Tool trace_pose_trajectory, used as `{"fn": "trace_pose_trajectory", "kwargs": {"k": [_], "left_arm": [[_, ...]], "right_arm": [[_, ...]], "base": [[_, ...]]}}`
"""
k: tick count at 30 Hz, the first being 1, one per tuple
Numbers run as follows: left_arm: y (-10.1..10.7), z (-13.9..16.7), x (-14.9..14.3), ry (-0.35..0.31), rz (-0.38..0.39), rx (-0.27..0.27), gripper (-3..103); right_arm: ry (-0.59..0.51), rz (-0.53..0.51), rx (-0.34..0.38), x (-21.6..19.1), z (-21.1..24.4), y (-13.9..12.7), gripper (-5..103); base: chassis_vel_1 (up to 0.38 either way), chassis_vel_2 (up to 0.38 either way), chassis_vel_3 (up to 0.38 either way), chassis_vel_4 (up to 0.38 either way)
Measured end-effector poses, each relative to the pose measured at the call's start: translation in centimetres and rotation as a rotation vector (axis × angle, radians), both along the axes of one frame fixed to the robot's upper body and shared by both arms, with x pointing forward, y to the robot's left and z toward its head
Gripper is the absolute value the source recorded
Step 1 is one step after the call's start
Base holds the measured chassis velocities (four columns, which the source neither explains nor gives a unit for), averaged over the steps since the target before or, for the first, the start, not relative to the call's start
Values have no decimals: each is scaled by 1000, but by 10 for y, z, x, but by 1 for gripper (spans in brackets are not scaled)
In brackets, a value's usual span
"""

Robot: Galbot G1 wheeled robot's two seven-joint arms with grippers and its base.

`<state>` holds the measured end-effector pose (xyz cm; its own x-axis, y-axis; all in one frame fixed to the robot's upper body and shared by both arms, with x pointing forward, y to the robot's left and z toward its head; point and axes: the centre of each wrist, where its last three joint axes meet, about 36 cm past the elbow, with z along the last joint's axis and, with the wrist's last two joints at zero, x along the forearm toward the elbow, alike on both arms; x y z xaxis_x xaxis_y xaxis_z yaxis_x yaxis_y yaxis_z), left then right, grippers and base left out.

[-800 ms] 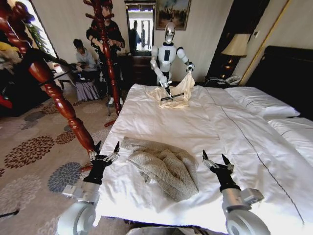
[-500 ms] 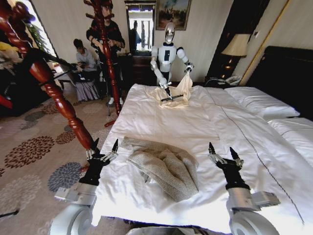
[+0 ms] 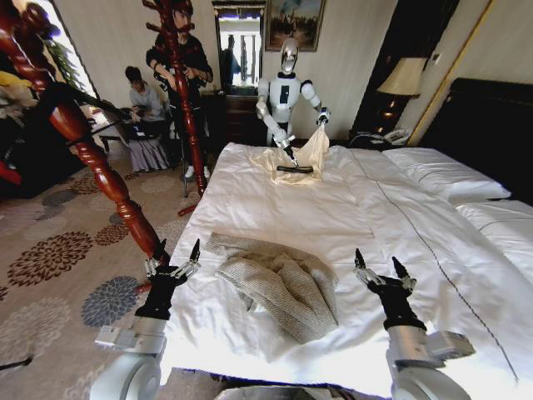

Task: Pick up the clothes from the bed and hang them on the clothes hanger.

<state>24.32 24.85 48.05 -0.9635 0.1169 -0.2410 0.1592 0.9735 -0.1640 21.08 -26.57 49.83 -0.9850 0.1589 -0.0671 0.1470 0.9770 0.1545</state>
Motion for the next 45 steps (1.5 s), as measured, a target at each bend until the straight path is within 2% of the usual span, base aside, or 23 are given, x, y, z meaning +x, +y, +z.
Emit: {"fn": "trace_pose_trajectory", "kwargs": {"k": [5,10,11,15,18,20,22,23,24,29,31,33,34,35,40,41,42,44,45], "left_arm": [[0,-4,-1,12,12,12,100],[3,-17,1,50,93,31,100],[3,-17,1,50,93,31,100],[4,-32,-2,100,138,23,100],[5,-34,-2,106,145,28,100],[6,-35,-1,106,149,34,100],[6,-35,-1,108,150,36,100],[6,-37,-1,114,155,39,100],[6,-37,-1,117,157,39,100],[5,-36,-4,119,160,35,100],[5,-34,-5,118,159,38,100],[5,-34,-5,118,159,39,100],[6,-34,-6,120,162,42,100],[6,-34,-6,122,163,43,100],[6,-35,-7,127,166,47,100],[6,-35,-7,128,166,48,100],[6,-35,-7,128,166,48,100],[7,-35,-7,129,169,50,100],[7,-35,-7,129,169,50,100]], "right_arm": [[38,18,-18,-4,-2,2,100],[256,94,-67,-16,-8,10,100],[256,94,-67,-16,-8,10,100],[402,152,-162,-29,-28,9,100],[463,179,-173,-36,-33,10,100],[523,200,-123,-42,-33,15,100],[539,202,-102,-42,-32,16,100],[574,202,-45,-43,-32,21,100],[588,194,-18,-41,-35,22,100],[618,154,16,-34,-49,20,100],[668,141,80,-33,-48,21,100],[678,140,93,-32,-47,22,100],[736,128,154,-31,-42,25,100],[759,122,167,-30,-41,26,100],[764,120,160,-29,-48,27,101],[765,123,161,-29,-49,28,97],[765,123,161,-29,-49,28,97],[760,132,160,-30,-50,30,87],[760,132,160,-30,-50,30,87]], "base": [[0,0,0,0],[0,0,0,0],[0,0,0,0],[0,0,0,0],[0,0,0,0],[0,0,0,0],[0,0,0,0],[0,0,0,0],[0,0,0,0],[0,0,0,0],[0,0,0,0],[0,0,0,0],[0,0,0,0],[0,0,0,0],[0,0,0,0],[0,0,0,0],[0,0,0,0],[0,0,0,0],[0,0,0,0]]}}
